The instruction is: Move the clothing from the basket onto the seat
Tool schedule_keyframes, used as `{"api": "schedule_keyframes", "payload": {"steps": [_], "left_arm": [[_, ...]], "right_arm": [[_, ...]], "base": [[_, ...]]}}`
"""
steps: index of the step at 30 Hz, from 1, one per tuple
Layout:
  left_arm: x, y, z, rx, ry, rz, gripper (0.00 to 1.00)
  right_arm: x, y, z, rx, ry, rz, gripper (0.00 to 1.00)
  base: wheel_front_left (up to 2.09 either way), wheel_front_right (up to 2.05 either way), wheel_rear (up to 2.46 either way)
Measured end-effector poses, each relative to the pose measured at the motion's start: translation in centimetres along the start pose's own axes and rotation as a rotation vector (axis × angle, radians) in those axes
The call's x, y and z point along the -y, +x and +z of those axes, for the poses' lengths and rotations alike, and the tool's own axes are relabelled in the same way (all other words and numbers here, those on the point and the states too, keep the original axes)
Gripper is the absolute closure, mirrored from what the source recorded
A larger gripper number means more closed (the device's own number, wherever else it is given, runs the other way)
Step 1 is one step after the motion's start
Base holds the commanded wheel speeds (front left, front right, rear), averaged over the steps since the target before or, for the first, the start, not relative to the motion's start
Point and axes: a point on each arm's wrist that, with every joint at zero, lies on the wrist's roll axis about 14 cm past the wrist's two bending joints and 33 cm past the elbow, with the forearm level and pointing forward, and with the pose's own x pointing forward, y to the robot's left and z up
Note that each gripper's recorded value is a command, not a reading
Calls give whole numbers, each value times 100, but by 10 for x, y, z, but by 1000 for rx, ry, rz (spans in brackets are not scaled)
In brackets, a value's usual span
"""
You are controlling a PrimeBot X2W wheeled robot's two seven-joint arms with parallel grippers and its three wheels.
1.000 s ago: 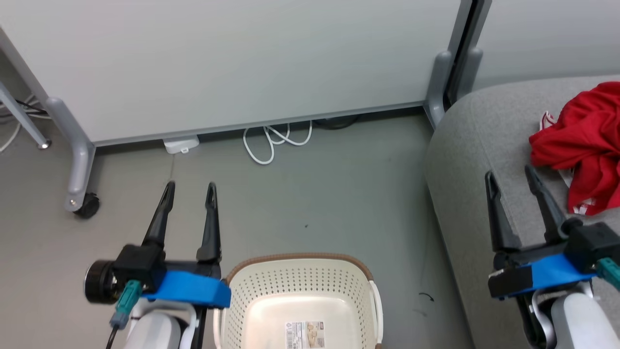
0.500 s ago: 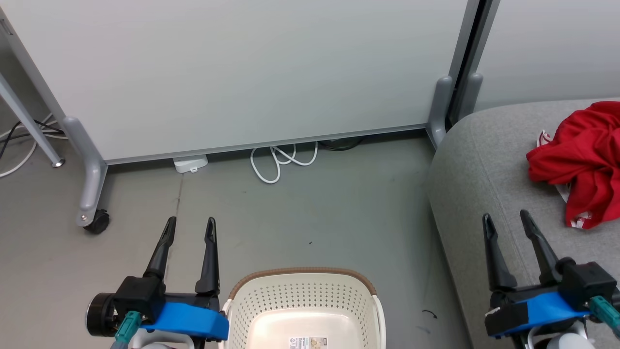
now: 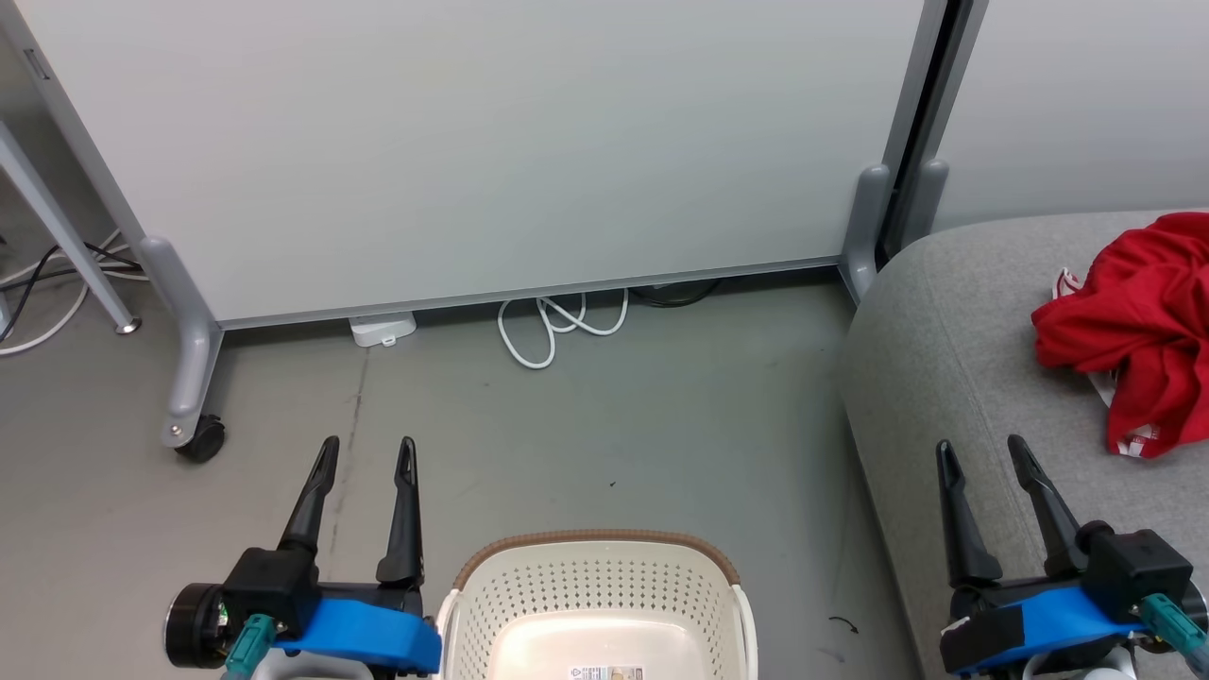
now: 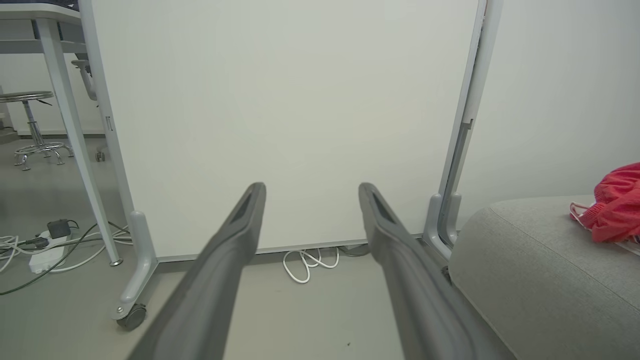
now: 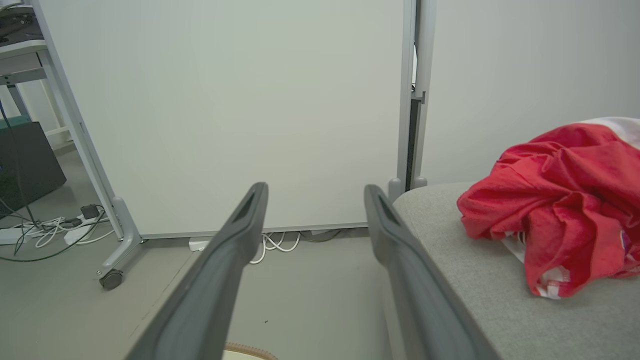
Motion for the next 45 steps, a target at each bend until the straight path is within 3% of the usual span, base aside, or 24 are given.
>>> {"api": "schedule_keyframes", "payload": {"steps": [3,4,10,45], "left_arm": [[-2,0,-1,-4,7,5,0],[-2,0,-2,-6,9,5,100],[-4,-16,-31,-102,-4,19,100],[-39,-13,-35,-128,-591,205,100]], "right_arm": [[0,0,-1,-2,2,-2,0],[0,0,-1,-3,2,-3,100],[2,-10,-24,-81,13,-14,100],[21,-9,-33,-119,597,-165,100]], "base": [[0,0,0],[0,0,0],[0,0,0],[0,0,0]]}}
